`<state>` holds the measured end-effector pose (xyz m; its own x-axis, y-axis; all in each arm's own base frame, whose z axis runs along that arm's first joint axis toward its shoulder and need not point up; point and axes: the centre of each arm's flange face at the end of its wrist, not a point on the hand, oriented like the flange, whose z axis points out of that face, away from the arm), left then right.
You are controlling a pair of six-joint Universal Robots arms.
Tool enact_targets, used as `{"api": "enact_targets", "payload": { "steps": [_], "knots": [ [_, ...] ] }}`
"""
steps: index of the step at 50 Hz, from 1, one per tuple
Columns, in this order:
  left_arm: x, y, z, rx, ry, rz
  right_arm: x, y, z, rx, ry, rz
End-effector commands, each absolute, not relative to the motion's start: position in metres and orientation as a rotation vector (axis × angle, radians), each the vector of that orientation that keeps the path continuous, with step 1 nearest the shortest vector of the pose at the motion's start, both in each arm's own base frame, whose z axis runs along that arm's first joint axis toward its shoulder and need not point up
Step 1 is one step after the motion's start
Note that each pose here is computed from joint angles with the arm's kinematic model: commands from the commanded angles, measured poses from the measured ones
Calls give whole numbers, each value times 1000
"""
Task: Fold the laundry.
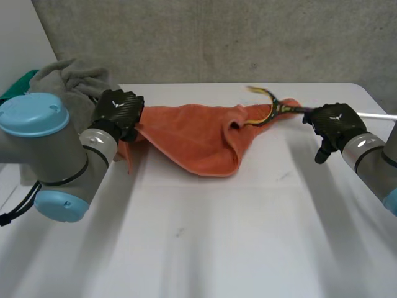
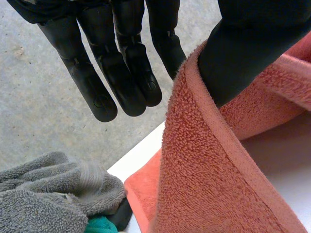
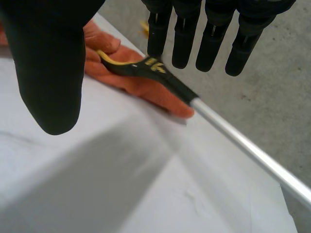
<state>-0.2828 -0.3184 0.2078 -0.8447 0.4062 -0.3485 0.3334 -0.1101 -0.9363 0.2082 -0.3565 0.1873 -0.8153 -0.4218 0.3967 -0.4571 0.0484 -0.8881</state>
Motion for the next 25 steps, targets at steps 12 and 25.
{"api": "enact_targets", "payload": {
  "steps": [12,25],
  "knots": [
    [-276,-305,229,-809,-2068,2111,271,-384,163,1266,-2160,2087],
    [-271,-297,228,-805,-2093,2080,350,-379,148,1499,-1935,2222]
  ]
}}
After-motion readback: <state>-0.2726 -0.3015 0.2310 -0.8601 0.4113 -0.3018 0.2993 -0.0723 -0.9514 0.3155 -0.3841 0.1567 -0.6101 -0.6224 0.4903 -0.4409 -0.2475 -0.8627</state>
